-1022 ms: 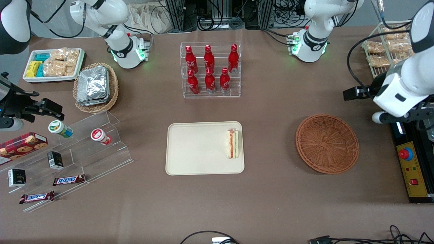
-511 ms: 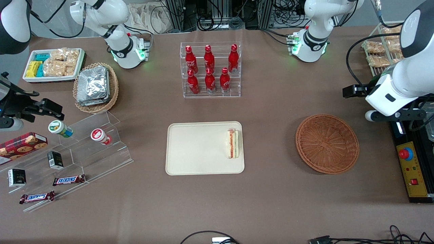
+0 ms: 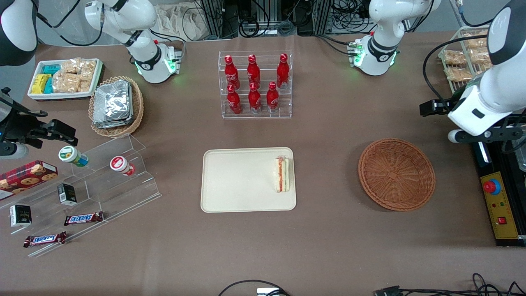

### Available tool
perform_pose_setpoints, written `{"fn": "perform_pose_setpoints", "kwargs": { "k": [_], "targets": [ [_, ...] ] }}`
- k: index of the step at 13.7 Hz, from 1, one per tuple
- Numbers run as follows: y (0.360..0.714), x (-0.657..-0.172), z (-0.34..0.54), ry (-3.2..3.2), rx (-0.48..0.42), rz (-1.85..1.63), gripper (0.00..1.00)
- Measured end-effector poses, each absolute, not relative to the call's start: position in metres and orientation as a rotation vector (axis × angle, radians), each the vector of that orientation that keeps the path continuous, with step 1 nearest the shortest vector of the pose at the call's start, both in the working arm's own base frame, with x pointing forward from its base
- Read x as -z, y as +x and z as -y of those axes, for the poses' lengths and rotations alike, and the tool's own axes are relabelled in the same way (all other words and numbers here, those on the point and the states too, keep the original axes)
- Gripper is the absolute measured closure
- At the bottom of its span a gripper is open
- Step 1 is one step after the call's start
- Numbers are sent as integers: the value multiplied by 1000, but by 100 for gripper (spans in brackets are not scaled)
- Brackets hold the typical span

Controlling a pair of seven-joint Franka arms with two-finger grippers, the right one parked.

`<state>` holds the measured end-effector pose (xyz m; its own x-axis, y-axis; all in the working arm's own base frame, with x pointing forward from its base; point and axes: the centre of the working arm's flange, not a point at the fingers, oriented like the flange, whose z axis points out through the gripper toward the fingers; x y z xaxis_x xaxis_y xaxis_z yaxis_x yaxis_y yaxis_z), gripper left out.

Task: Place sandwich from basket to tray

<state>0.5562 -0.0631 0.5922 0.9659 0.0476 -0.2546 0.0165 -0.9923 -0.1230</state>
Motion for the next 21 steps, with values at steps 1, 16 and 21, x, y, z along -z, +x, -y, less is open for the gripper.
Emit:
{"fn": "perform_pose_setpoints", "kwargs": {
  "k": [1,16,21],
  "targets": [
    [557,-596,59,-3017,-339,67,0],
    [553,-595,41,-3075,-61,-108,0],
    [552,-592,46,-3075,-71,-123,0]
  ]
}}
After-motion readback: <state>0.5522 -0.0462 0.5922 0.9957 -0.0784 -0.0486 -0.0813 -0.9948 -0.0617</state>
